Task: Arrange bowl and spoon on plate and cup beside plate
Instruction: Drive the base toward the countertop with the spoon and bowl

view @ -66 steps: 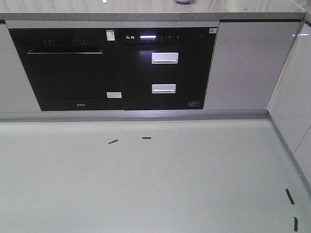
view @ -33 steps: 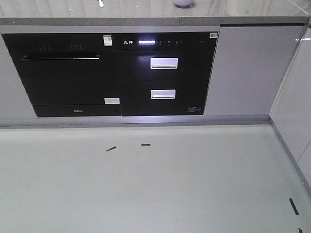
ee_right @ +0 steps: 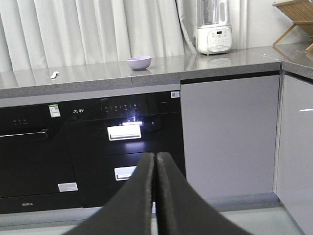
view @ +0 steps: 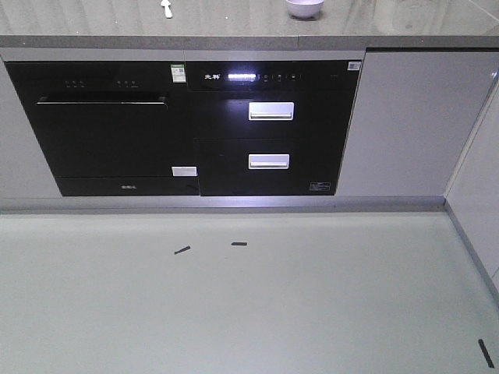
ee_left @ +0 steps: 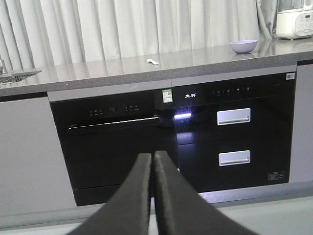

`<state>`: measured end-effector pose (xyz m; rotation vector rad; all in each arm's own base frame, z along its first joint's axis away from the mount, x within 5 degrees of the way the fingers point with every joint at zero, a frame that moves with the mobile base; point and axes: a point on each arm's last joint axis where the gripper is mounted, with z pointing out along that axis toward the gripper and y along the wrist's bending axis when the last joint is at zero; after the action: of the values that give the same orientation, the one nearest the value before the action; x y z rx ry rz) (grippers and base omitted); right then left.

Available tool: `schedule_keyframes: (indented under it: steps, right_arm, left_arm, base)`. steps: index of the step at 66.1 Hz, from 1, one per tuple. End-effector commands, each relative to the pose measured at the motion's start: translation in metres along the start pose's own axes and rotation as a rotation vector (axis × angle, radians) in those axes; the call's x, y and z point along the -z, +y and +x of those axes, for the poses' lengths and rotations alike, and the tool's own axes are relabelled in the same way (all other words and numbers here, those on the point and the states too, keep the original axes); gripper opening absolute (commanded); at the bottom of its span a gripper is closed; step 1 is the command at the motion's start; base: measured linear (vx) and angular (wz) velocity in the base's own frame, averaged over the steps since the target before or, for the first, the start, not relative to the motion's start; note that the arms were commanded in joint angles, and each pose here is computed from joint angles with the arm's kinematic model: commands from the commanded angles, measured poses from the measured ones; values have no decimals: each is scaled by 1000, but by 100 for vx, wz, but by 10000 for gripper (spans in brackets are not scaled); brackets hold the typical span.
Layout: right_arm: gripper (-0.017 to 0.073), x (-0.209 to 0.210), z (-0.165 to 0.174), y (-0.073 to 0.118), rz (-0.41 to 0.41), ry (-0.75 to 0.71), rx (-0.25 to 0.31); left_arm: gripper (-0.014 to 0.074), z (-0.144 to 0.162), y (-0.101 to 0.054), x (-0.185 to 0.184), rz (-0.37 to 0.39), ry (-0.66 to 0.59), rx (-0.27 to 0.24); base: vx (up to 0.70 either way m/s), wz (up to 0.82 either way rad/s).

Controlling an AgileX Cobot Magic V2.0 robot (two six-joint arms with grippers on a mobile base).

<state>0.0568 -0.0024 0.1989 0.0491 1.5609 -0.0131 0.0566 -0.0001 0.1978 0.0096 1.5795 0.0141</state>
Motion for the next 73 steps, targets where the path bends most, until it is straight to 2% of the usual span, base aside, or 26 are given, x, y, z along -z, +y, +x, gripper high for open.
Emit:
schedule_keyframes:
  steps: [1,73]
  right_arm:
    - [-5,1,-2,0,-3,-75,2]
    - [-5,1,-2,0,-3,-73,2]
  left_arm:
    - [-6,3,0,0,-6,-53,18]
    - [-6,3,0,0,-6,-53,18]
  base:
    - [12,3]
    - [9,1]
